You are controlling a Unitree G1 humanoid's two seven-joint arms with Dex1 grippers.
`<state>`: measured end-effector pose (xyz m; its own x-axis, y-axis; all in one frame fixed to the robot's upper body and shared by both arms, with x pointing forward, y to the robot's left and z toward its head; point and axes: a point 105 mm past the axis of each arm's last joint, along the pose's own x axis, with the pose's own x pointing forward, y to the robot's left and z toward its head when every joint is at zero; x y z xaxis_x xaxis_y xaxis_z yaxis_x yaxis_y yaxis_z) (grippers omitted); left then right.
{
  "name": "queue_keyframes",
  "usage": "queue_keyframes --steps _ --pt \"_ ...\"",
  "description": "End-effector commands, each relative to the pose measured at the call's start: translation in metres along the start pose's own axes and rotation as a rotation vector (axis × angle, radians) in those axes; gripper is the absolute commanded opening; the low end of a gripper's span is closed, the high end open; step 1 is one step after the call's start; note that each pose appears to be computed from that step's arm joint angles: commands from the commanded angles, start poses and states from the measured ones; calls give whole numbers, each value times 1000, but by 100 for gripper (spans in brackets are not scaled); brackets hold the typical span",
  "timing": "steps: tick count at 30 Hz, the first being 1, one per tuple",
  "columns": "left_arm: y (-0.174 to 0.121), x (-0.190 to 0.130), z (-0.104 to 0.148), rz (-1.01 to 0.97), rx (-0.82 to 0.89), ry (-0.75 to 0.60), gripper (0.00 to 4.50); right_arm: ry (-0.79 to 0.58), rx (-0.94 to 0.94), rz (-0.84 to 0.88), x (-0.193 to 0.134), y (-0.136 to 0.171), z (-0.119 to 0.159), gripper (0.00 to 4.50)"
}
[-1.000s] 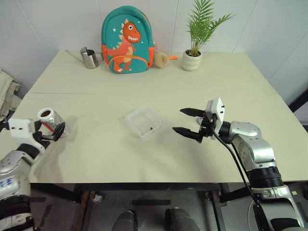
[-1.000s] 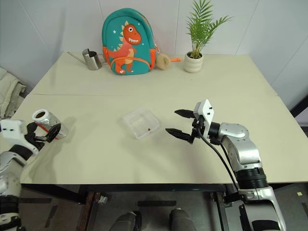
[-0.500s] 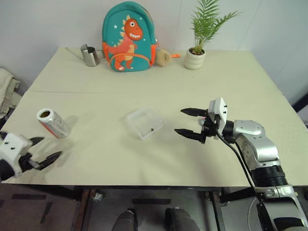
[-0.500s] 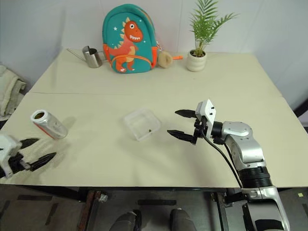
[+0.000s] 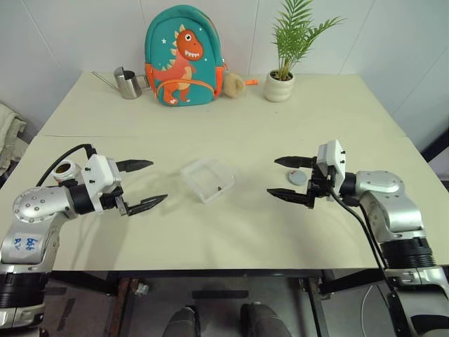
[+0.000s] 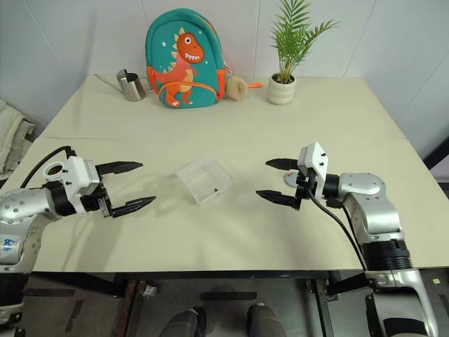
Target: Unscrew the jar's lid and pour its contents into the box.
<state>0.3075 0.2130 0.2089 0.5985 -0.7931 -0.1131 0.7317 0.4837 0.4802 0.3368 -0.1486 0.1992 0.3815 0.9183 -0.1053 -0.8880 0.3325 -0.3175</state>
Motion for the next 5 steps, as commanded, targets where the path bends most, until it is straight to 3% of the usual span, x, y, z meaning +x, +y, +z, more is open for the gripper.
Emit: queue_keyframes --steps 1,5 --pt "0 -2 7 -23 -8 -16 447 -35 -37 -19 -8 -4 14 450" --pt "-6 -10 2 -19 -32 8 447 -49 -31 -35 -6 -3 14 450"
